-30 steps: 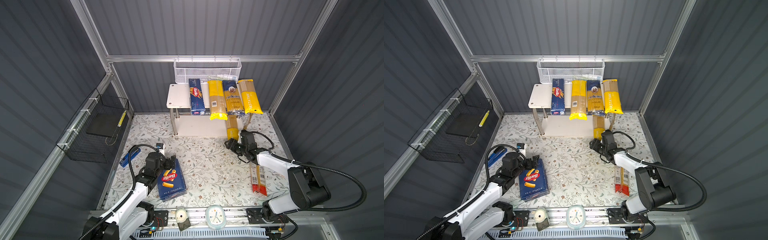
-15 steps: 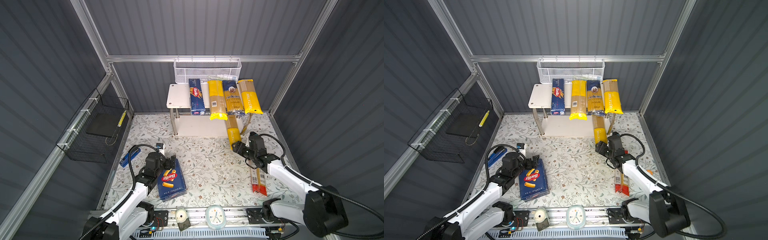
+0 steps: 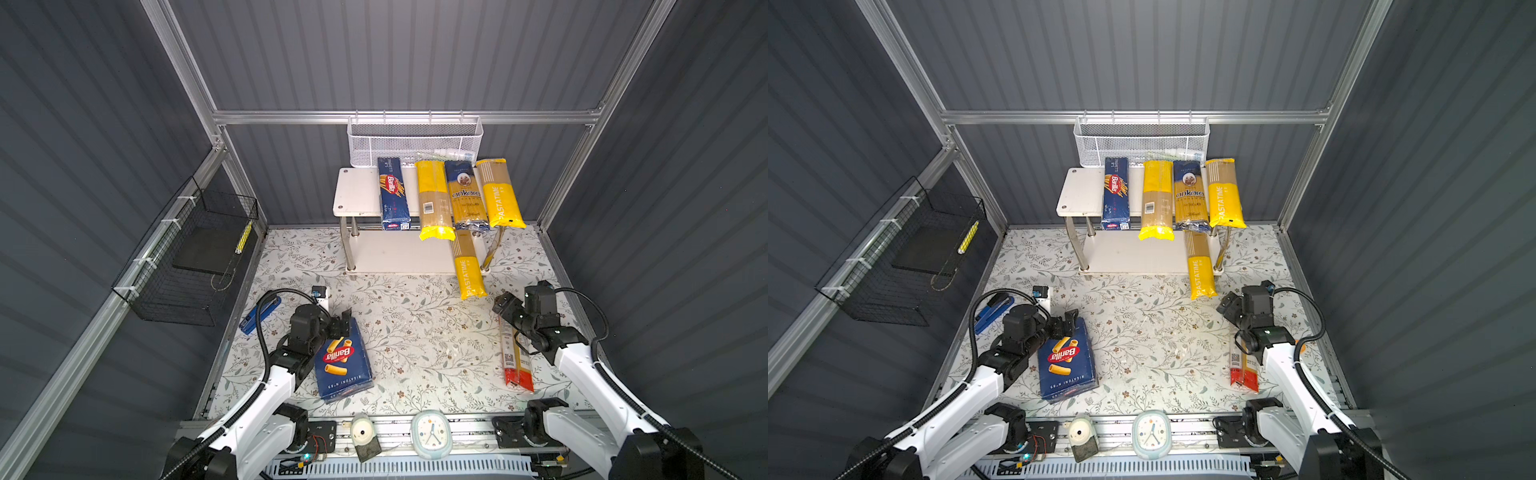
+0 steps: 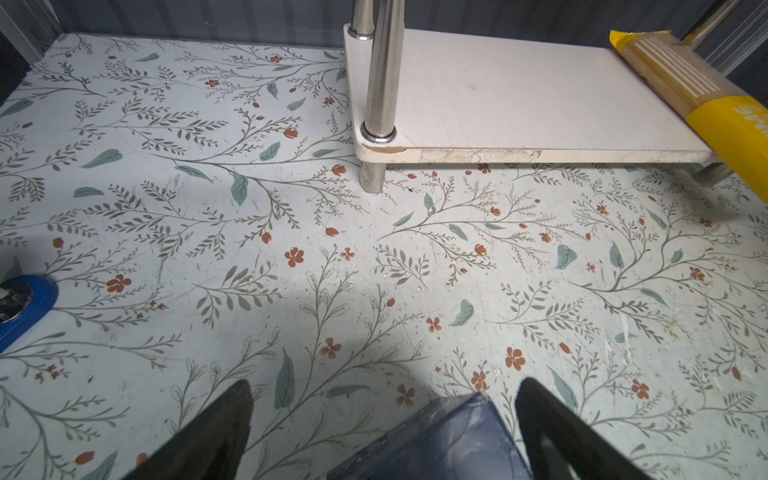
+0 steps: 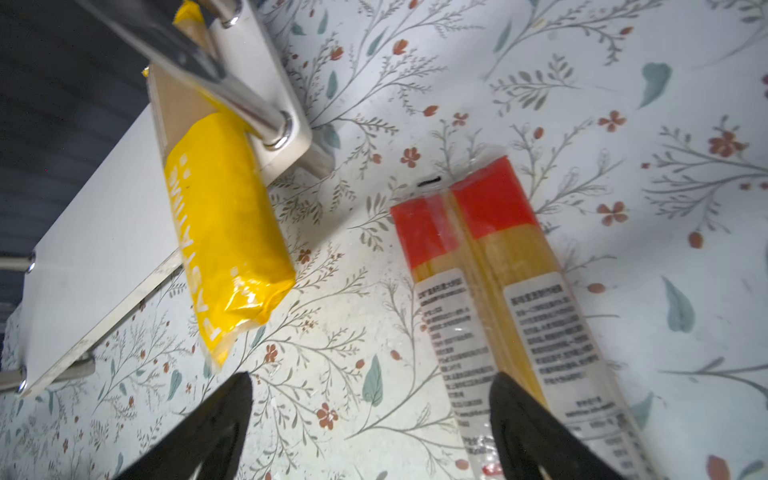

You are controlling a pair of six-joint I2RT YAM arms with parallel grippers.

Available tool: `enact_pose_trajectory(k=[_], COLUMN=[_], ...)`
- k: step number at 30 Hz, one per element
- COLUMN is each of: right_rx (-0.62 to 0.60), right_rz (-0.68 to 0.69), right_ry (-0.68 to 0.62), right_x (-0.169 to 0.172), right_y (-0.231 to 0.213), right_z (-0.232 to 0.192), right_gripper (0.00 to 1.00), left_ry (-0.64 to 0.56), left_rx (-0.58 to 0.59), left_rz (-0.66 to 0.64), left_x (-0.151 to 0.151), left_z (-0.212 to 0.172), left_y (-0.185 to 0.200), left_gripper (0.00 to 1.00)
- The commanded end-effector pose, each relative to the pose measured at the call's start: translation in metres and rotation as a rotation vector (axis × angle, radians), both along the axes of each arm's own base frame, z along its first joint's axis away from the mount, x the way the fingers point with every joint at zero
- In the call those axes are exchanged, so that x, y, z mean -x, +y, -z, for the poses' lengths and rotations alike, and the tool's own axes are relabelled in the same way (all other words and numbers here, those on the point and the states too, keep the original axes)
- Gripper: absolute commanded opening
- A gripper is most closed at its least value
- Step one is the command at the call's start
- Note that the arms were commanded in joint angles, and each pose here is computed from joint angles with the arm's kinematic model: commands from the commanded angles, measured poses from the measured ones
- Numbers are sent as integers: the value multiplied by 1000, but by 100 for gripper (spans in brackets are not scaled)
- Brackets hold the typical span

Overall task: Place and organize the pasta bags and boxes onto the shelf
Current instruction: 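Withdraw the right gripper from the shelf toward the red-and-white spaghetti bag, then lower the right gripper over the red-and-white spaghetti bag and close on it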

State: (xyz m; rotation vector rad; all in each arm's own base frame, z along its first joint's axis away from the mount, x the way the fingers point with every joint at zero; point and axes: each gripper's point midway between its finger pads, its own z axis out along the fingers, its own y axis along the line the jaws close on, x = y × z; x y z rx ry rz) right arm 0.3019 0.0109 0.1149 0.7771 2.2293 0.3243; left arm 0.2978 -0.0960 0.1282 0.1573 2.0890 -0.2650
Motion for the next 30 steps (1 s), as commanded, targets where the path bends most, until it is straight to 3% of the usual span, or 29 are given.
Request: enact_pose_trajectory(k=[1, 7, 19, 30], right_rx=[-48, -66, -140, -266], right_rz=[12, 72, 148, 130], right_ry=[42, 60, 116, 141], right_x=[-2, -2, 7, 21], right_y=[-6, -22, -39, -18], right_z=[9, 21, 54, 81], right_gripper=[93, 99, 99, 99], left_ry=[-31, -31, -27, -25], left_rx=[-4, -4, -6, -5], left_rz=[11, 11, 13, 16], left_x=[0, 0, -1, -1], left_z=[-8, -9, -8, -7], left_y=[-1, -1, -2, -2], left_gripper=[99, 100, 100, 100])
